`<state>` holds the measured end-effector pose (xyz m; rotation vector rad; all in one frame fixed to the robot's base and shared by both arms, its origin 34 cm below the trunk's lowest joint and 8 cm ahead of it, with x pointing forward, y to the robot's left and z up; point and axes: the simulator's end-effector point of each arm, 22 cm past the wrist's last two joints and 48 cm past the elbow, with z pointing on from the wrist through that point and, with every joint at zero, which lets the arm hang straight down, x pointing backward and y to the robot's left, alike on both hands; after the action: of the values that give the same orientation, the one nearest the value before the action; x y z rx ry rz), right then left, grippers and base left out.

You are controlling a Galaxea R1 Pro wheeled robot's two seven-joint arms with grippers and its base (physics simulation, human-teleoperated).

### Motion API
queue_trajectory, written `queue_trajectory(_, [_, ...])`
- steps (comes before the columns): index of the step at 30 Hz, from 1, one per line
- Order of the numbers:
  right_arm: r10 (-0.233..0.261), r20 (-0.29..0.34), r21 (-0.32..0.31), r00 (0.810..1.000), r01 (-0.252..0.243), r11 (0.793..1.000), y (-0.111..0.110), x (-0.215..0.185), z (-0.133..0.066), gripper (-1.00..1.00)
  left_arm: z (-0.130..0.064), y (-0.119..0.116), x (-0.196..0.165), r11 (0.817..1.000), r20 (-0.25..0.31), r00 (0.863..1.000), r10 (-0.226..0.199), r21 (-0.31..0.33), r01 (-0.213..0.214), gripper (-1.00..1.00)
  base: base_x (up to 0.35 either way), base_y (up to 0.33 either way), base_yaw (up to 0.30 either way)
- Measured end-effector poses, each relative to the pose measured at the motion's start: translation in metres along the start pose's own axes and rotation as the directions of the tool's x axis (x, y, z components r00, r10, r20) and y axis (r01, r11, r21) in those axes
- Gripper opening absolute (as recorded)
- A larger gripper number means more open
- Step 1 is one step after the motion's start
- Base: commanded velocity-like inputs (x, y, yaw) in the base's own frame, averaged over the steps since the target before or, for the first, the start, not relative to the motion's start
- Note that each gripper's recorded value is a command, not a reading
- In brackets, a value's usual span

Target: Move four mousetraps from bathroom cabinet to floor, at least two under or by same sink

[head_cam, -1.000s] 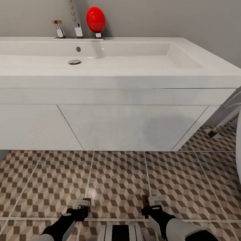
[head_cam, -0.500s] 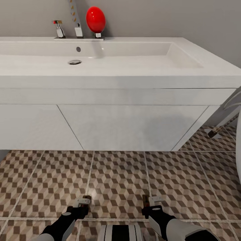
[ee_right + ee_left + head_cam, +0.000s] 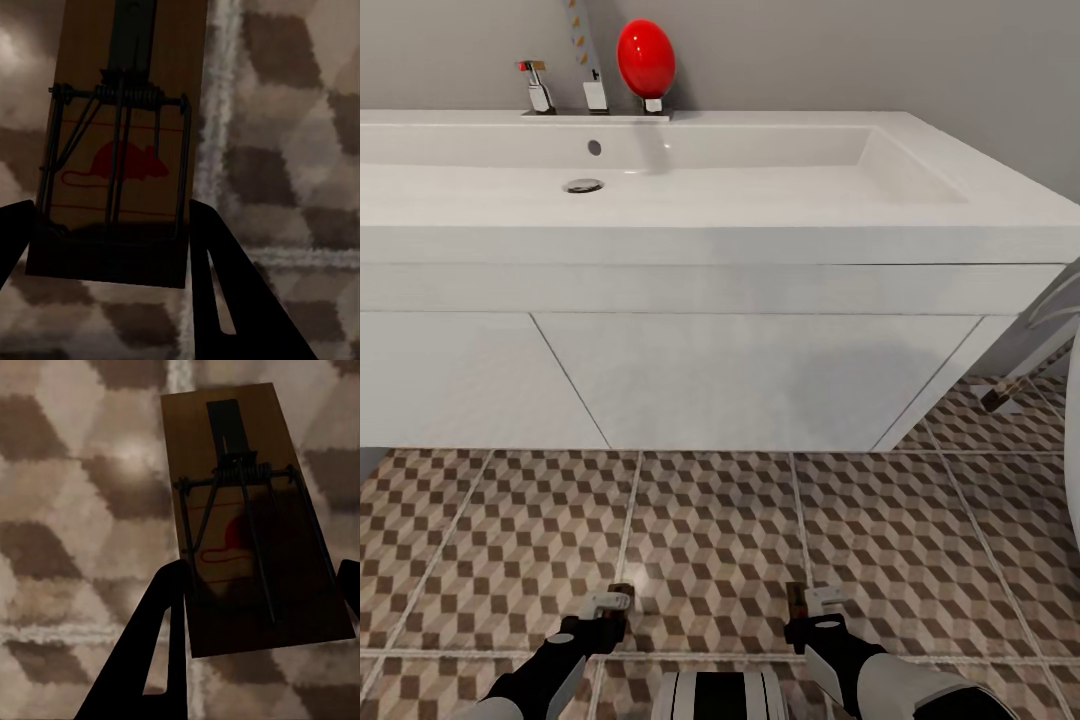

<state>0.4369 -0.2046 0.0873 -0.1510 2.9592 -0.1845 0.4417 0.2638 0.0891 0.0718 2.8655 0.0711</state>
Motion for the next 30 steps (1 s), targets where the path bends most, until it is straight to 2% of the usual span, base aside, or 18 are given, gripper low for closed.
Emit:
queue_trajectory(11, [-0.013, -0.045, -0.005, 0.999, 0.012, 1.000, 0.004, 0.021, 0.013, -1.00, 0.011, -0.003, 0.019, 1.000, -0.038, 0.999, 0.001, 0.008, -0.001, -1.00, 0.000, 0.000, 0.000])
queue_trajectory(19, [-0.022, -0.111, -0.018, 0.994, 0.020, 1.000, 0.010, 0.030, 0.020, -1.00, 0.017, -0.003, -0.018, 1.000, 0.008, 1.000, -0.006, 0.009, 0.006, -1.00, 0.000, 0.000, 0.000])
queue_trajectory(24, [-0.011, -0.057, -0.035, 0.998, 0.009, 0.999, 0.018, -0.031, 0.020, -1.00, 0.014, -0.012, -0.059, 1.000, 0.029, 1.000, -0.011, 0.019, 0.011, -1.00, 0.000, 0.000, 0.000])
queue_trajectory(28, [-0.003, -0.020, -0.048, 1.000, 0.002, 0.999, 0.020, -0.073, 0.013, -1.00, 0.006, -0.017, -0.096, 1.000, 0.073, 0.997, -0.017, 0.024, 0.015, -1.00, 0.000, 0.000, 0.000])
queue_trajectory(30, [0.004, 0.018, -0.052, 1.000, -0.003, 0.999, 0.019, -0.099, 0.006, -1.00, -0.003, -0.017, -0.124, 1.000, 0.114, 0.993, -0.021, 0.025, 0.018, -1.00, 0.000, 0.000, 0.000])
